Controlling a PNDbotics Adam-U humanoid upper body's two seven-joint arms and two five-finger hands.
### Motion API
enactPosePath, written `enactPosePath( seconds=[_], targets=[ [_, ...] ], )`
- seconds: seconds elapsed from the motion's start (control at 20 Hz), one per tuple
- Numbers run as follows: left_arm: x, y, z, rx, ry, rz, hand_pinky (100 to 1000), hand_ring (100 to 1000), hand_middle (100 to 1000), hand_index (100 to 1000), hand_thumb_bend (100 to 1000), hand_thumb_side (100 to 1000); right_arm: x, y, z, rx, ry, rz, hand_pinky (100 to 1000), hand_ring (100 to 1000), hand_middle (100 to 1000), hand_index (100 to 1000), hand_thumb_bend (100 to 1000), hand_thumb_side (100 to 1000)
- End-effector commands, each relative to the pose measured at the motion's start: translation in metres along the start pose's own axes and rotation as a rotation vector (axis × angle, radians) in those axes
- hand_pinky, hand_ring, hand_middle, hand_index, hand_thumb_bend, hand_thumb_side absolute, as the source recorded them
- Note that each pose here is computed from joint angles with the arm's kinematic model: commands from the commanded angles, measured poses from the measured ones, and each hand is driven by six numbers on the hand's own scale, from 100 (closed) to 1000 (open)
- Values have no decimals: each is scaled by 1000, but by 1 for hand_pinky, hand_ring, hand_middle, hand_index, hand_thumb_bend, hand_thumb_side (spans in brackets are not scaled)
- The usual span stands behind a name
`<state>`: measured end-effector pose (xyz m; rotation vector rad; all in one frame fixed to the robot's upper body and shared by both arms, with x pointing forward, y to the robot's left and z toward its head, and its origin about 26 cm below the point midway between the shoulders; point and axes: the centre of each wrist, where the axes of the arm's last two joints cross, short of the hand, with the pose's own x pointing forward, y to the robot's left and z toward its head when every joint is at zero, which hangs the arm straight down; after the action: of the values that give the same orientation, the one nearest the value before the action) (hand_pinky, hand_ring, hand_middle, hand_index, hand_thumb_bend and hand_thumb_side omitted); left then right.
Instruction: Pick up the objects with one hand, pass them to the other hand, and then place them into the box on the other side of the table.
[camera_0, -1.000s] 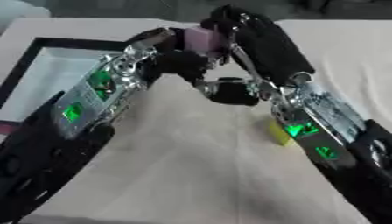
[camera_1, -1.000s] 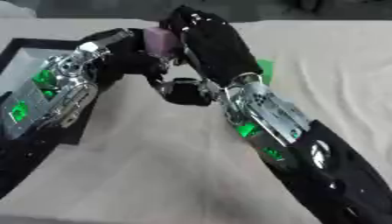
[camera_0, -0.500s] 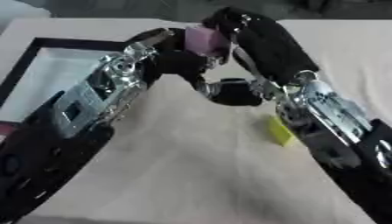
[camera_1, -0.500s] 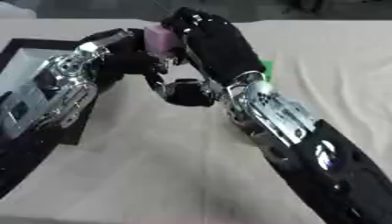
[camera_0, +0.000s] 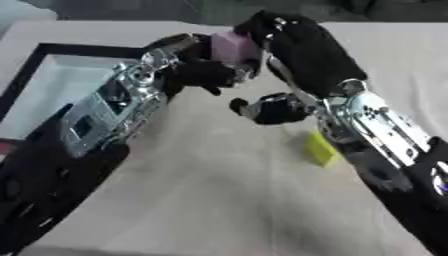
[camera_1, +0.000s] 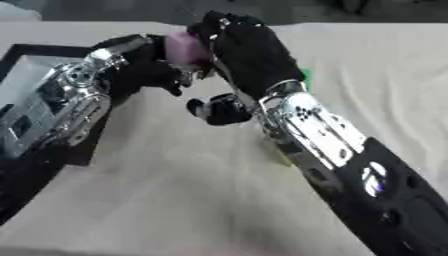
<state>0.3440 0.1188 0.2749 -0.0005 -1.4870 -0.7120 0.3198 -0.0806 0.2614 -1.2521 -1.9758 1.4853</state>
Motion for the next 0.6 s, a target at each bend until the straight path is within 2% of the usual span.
enactPosePath(
  seconds=[0.05,0.6],
  targets=[
    [9,6,9,48,9,-29,646,613,495,588,100,172,-6,-9,1,-12,15,30,794,776,791,869,619,368],
    [-4,15,9,41,53,-58,651,620,494,590,100,153,-18,-14,5,-6,58,61,782,767,782,884,632,359]
  ],
)
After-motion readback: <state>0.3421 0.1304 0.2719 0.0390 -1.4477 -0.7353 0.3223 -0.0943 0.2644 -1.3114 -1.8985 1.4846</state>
